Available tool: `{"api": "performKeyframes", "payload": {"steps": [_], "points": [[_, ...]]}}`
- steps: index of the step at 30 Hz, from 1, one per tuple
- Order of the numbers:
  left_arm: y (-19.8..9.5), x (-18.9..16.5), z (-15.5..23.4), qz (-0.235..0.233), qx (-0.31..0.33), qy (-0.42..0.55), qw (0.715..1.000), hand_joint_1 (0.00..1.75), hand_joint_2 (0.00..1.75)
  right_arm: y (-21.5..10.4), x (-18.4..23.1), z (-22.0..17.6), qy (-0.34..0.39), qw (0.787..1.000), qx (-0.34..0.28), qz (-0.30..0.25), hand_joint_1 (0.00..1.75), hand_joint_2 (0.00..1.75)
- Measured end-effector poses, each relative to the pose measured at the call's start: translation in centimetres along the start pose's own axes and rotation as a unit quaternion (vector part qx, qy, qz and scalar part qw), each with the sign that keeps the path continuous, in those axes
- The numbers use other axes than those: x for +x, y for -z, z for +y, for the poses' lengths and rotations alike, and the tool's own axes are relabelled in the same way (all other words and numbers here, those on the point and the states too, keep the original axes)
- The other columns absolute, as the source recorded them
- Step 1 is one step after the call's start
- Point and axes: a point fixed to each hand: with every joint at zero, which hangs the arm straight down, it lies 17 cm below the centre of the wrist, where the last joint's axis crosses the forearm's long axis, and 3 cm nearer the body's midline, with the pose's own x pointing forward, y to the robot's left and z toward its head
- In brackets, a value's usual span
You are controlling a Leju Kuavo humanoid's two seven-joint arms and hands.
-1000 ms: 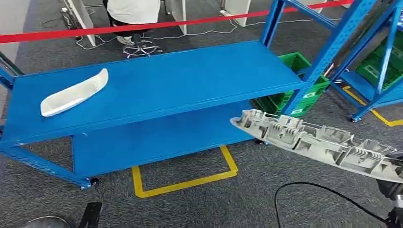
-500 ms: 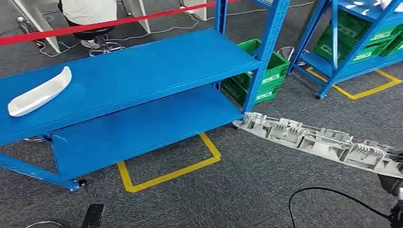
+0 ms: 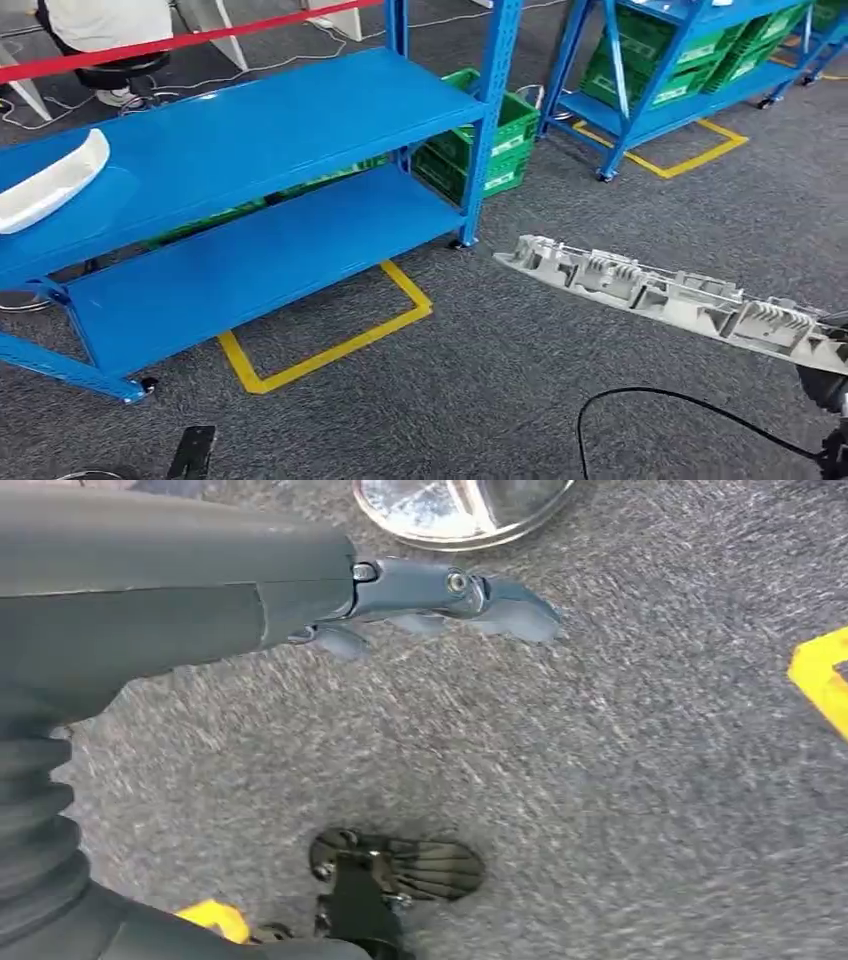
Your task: Take the parts from the cabinet and place them on the table.
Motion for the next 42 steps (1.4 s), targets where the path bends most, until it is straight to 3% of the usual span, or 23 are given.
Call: {"api": "performKeyframes", "payload": {"steps": [42], "points": [[-0.1, -0.2, 0.2, -0.007, 0.002, 0.011, 1.0, 0.0, 1.75, 0.6, 0.8, 1.7, 0.022, 1.0, -0.016, -0.004, 1.75, 1.75]]}}
